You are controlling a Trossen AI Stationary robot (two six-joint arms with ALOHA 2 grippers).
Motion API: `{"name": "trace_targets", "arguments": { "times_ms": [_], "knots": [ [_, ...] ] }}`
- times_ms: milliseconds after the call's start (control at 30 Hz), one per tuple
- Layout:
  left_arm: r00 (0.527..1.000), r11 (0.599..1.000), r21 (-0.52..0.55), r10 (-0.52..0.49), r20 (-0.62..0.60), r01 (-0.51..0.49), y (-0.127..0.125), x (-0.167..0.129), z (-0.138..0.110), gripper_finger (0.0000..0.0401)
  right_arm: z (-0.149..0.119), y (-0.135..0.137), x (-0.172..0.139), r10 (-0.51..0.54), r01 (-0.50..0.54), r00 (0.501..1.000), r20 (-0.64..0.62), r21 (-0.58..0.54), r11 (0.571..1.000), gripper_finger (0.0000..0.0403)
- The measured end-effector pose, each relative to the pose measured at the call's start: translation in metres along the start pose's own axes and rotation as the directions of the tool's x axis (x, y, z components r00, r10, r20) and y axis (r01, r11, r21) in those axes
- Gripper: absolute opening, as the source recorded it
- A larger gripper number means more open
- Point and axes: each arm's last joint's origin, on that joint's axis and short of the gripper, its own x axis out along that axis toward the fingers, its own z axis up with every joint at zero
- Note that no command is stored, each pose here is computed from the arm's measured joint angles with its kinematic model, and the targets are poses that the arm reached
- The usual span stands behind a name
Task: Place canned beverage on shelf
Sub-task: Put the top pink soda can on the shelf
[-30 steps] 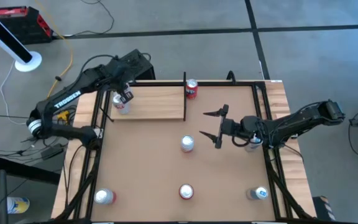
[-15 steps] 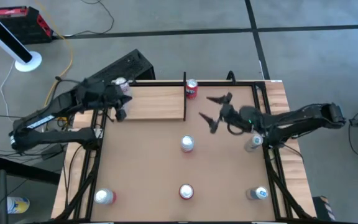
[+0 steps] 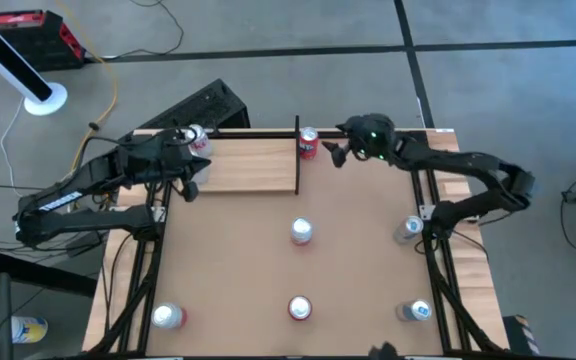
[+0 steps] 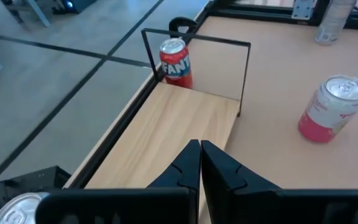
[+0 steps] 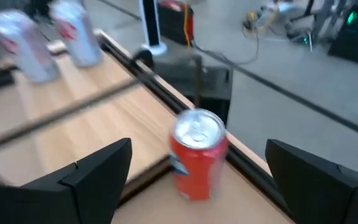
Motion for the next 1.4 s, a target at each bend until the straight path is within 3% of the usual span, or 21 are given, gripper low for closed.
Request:
{"name": "trace_targets", "arguments": {
  "times_ms": [333, 767, 933, 1167, 1400],
  "knots": [
    [1.000, 1.000, -0.013, 0.000, 0.000, 0.000, 0.000, 0.003, 0.001, 0.0000, -0.011, -0.012, 0.065, 0.015, -0.021, 0.994, -0.112, -0.052, 0.998, 0.0395],
    [1.000, 0.999, -0.042, -0.002, -0.024, 0.000, 0.000, 0.003, -0.001, 0.0000, -0.011, -0.016, 0.107, 0.057, -0.065, 0.988, -0.141, -0.056, 0.996, 0.0395],
    [1.000, 0.998, -0.060, 0.000, -0.025, -0.001, 0.000, 0.003, -0.001, 0.0000, -0.015, -0.016, 0.115, 0.055, -0.064, 0.986, -0.156, -0.054, 0.997, 0.0386],
    [1.000, 0.998, -0.064, 0.001, -0.026, -0.003, 0.000, 0.003, -0.001, 0.0000, -0.018, -0.020, 0.114, 0.046, -0.056, 0.981, -0.187, -0.049, 0.997, 0.0317],
    [0.999, 0.998, -0.062, 0.001, -0.043, -0.004, 0.000, 0.003, -0.003, 0.0000, -0.016, -0.019, 0.110, 0.016, -0.027, 0.979, -0.202, -0.052, 0.998, 0.0316]
  ]
}}
